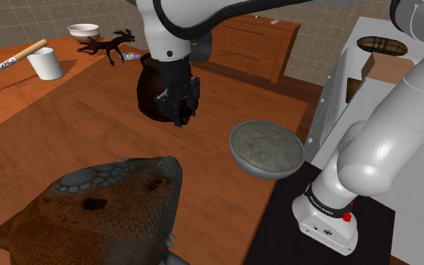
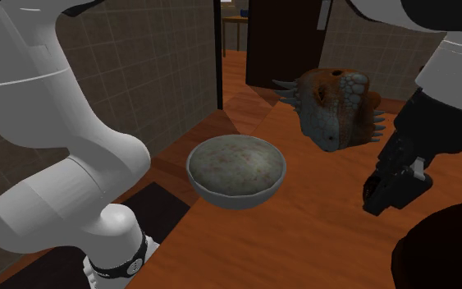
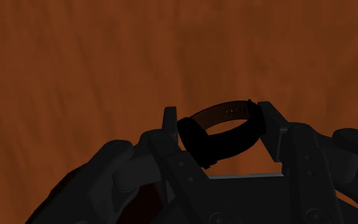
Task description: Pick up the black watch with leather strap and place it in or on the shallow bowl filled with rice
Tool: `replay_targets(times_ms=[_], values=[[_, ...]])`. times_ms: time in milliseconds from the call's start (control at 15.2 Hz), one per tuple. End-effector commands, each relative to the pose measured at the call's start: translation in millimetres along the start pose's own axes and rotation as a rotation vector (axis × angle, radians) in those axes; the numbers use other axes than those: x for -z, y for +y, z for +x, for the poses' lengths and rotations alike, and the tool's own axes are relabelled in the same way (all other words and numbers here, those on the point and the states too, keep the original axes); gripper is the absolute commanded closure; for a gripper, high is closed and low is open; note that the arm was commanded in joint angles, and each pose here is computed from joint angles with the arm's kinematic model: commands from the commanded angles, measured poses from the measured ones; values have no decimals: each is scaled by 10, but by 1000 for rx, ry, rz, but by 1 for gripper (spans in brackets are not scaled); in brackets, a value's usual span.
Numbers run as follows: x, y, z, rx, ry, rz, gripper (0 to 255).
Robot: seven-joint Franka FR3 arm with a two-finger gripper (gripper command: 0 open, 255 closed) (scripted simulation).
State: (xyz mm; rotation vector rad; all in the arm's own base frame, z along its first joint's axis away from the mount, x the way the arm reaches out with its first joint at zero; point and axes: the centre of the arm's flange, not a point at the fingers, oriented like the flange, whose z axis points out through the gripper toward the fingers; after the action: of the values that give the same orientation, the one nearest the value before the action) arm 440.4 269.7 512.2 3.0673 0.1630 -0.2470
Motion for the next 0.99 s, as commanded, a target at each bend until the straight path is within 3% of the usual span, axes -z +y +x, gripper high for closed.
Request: replay_targets(times_ms=[0,924], values=[[106,16,-12,0,-1,0,255],[835,54,-133,0,-1,0,255]])
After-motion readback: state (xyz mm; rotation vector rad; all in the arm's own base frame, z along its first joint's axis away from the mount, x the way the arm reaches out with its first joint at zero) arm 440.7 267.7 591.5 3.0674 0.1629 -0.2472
